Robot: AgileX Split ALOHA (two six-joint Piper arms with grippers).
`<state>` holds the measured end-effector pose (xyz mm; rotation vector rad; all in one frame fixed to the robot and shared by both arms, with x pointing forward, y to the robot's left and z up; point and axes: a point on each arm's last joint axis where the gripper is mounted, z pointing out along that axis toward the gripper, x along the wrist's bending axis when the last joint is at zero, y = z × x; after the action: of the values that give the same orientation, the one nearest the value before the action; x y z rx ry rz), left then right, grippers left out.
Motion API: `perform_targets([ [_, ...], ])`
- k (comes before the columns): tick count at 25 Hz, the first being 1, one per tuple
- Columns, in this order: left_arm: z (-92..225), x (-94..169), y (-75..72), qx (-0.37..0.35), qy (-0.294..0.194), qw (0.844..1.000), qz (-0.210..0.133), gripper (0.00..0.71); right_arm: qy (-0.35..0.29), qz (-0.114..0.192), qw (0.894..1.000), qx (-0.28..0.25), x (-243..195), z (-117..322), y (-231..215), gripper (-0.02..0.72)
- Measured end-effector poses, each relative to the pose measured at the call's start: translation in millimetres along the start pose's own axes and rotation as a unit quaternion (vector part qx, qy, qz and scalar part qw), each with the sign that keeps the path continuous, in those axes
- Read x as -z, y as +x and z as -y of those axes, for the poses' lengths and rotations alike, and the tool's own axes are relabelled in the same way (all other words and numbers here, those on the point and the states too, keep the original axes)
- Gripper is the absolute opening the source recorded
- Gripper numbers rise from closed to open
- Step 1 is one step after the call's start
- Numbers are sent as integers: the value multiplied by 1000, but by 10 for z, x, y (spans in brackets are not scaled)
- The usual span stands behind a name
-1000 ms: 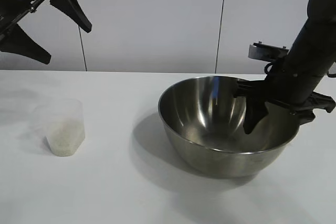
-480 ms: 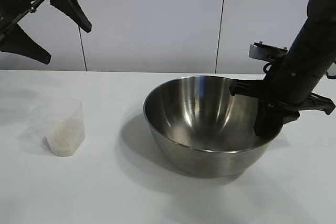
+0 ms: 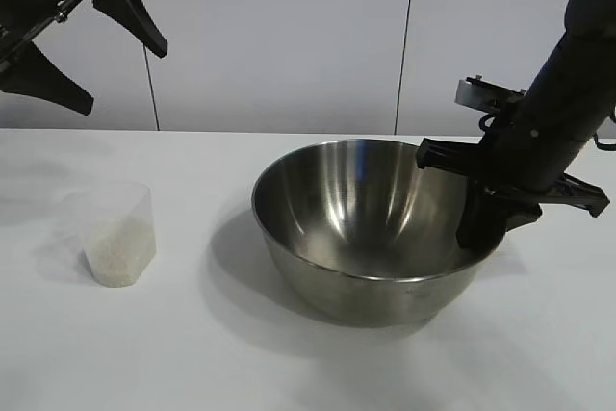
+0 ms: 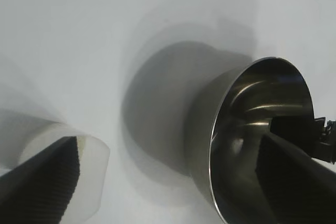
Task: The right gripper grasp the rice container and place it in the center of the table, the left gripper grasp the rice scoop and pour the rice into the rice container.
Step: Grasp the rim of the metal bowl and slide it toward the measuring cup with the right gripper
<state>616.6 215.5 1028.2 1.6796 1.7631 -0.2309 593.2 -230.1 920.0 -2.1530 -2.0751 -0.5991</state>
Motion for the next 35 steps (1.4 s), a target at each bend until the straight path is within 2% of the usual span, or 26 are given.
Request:
perform_targets([
  [5, 0, 0, 0, 0, 0, 1000, 0, 657, -9, -25, 1000, 1, 123, -34, 101, 10],
  [10, 0, 0, 0, -1, 0, 1000, 0, 657, -18, -40, 997, 57, 185, -101, 509, 10],
  [12, 0, 0, 0, -1, 0, 1000, 0, 657, -12, -31, 996, 81, 191, -94, 672, 10],
  [17, 0, 0, 0, -1, 0, 1000, 0, 657, 5, 12, 992, 123, 40, -68, 896, 10],
  [26, 0, 0, 1, -1, 0, 1000, 0, 657, 36, 27, 991, 125, -309, -52, 906, 10],
  [35, 0, 0, 1, -1, 0, 1000, 0, 657, 32, 31, 991, 128, -318, -72, 902, 29],
])
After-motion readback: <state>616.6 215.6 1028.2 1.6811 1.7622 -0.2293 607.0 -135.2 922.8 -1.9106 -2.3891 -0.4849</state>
